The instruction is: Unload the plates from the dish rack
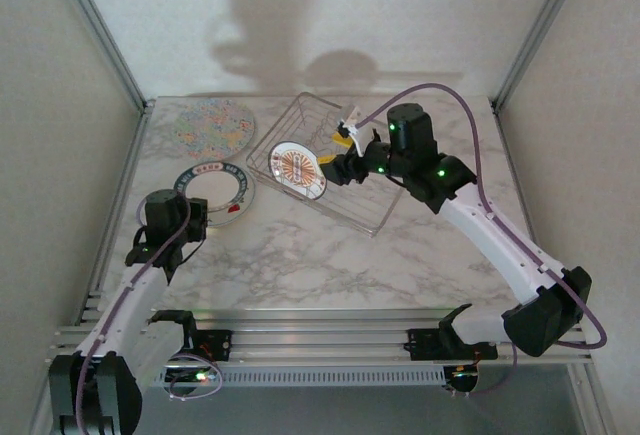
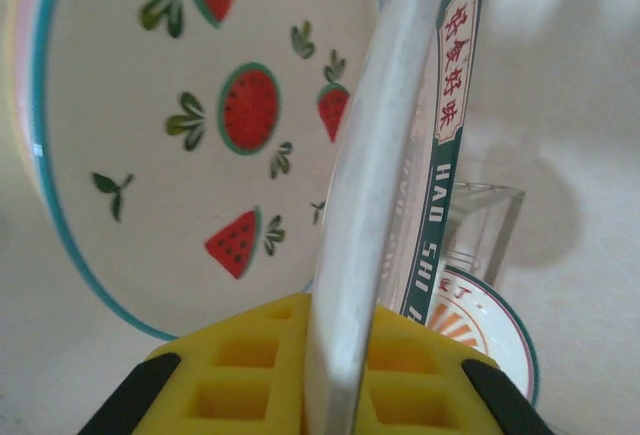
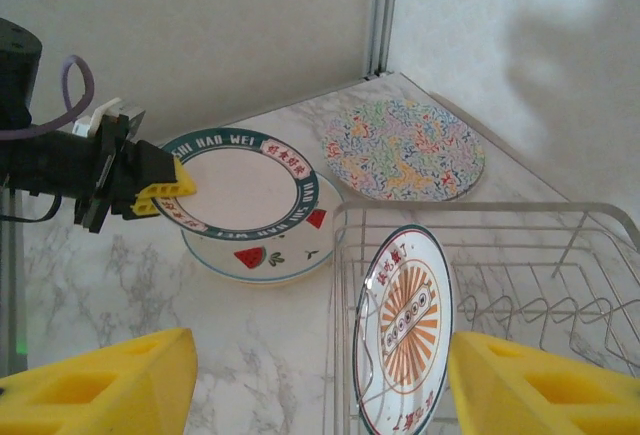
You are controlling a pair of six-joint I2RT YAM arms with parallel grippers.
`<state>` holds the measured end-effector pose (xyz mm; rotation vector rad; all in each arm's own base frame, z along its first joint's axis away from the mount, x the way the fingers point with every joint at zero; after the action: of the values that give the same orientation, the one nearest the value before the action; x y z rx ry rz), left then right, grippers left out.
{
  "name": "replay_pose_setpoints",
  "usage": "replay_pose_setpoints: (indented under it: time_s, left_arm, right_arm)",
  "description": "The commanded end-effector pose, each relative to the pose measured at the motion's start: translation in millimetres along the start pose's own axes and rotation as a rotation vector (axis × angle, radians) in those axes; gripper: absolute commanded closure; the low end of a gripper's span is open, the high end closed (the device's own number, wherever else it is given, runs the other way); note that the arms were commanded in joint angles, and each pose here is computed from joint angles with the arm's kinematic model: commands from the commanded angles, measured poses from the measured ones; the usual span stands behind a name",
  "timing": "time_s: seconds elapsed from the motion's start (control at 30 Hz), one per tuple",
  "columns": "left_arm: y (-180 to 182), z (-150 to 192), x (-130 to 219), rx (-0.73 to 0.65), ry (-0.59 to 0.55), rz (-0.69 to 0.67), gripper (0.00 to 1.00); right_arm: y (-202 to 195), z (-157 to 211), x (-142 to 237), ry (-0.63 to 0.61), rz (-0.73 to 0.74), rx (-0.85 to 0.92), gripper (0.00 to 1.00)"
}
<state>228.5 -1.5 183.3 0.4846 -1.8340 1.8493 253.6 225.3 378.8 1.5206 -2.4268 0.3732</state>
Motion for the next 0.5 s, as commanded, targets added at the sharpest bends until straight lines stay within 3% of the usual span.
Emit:
replay_pose_setpoints:
  time_s: [0.0,0.47]
  left_arm:
    - [6,-6,-5,0.028,-0.038,0.005,1.0]
    - [19,-11,-31,0.025,-0.011,-0.04,1.0]
  right_arm:
    - [3,1,0,0.01,0.015,0.024,0.32]
    - [10,-2,-2,0.002,-0.024,0.017,0.32]
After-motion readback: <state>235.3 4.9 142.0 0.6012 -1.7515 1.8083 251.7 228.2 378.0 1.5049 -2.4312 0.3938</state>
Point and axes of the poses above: each hand's point on the last joint's axis, 136 mm out from that joint toward the fingers, its own x axis back along the fingers, its own y axis along the line the jaws close on, z = x × y, the point moved 9 cm from there along x, back along the fingers, and after that the axes turned 3 degrees about x, right-handed, at the moved point
